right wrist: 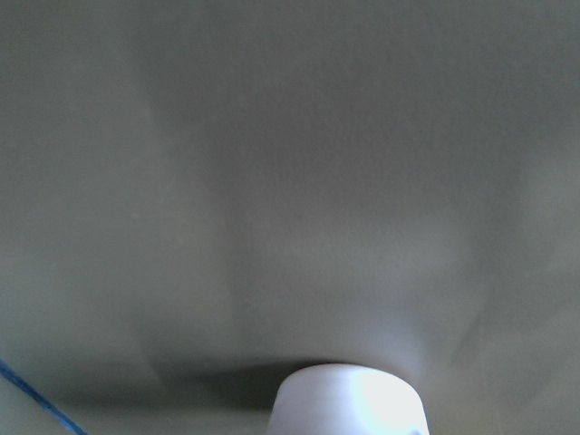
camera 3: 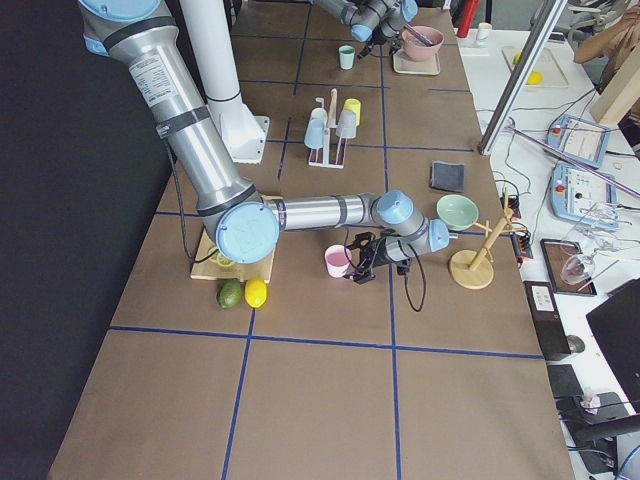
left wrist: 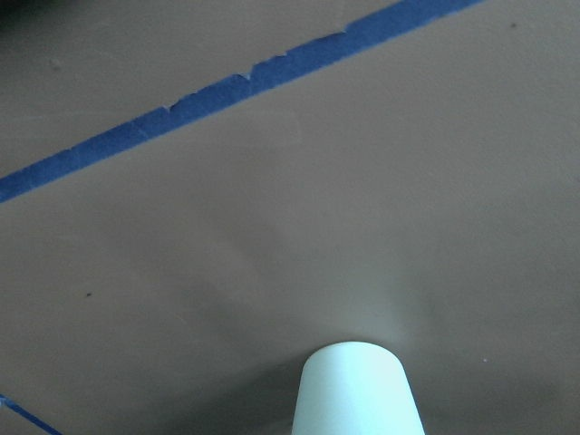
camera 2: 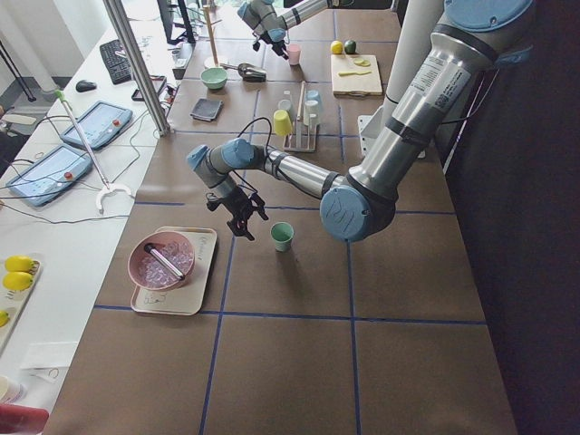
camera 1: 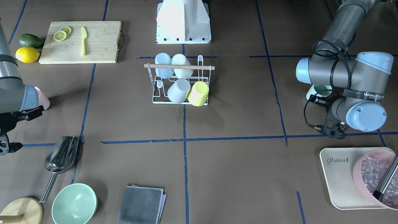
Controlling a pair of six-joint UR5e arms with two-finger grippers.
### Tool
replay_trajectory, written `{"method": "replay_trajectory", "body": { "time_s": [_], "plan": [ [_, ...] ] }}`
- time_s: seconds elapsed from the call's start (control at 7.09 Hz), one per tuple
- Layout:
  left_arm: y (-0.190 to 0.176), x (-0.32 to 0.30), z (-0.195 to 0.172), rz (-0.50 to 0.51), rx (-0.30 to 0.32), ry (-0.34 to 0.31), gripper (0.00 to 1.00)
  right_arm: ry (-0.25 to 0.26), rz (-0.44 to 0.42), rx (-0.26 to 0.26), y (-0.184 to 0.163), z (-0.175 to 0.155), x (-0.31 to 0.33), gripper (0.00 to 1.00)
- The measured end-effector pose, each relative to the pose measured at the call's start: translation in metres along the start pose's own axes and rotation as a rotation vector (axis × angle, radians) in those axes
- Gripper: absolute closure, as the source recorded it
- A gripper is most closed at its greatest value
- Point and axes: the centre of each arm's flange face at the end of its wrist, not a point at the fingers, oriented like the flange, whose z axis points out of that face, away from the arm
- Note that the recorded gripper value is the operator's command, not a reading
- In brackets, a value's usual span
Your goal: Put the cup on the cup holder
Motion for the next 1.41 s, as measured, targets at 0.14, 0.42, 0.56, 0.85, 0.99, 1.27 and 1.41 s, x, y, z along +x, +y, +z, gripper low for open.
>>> {"method": "replay_trajectory", "body": {
  "time_s": [0.14,0.42,0.56,0.85,0.99,1.27,1.41],
  "plan": [
    [-0.004,0.0,0.009,0.0,-0.014,0.0,0.0,-0.001,0.003,-0.017,-0.002,0.012,-0.002,0.0],
    [-0.008,-0.004,0.025,-0.019,-0.041,0.027,0.0,0.01,0.006,-0.049,-0.005,0.033,-0.004,0.0],
    [-0.01,-0.007,0.031,-0.033,-0.053,0.043,0.0,0.018,0.005,-0.06,-0.005,0.039,-0.004,0.0],
    [-0.011,-0.009,0.04,-0.058,-0.07,0.089,0.0,0.034,0.004,-0.073,-0.004,0.045,-0.002,0.38],
    [-0.012,-0.01,0.044,-0.073,-0.082,0.11,0.0,0.042,0.006,-0.078,-0.004,0.045,-0.003,0.97],
    [-0.01,-0.012,0.051,-0.103,-0.116,0.126,0.0,0.064,0.038,-0.101,0.001,0.037,-0.006,1.0],
    [-0.009,-0.012,0.054,-0.118,-0.136,0.13,0.0,0.072,0.05,-0.104,0.003,0.03,-0.006,1.0]
  ]
}}
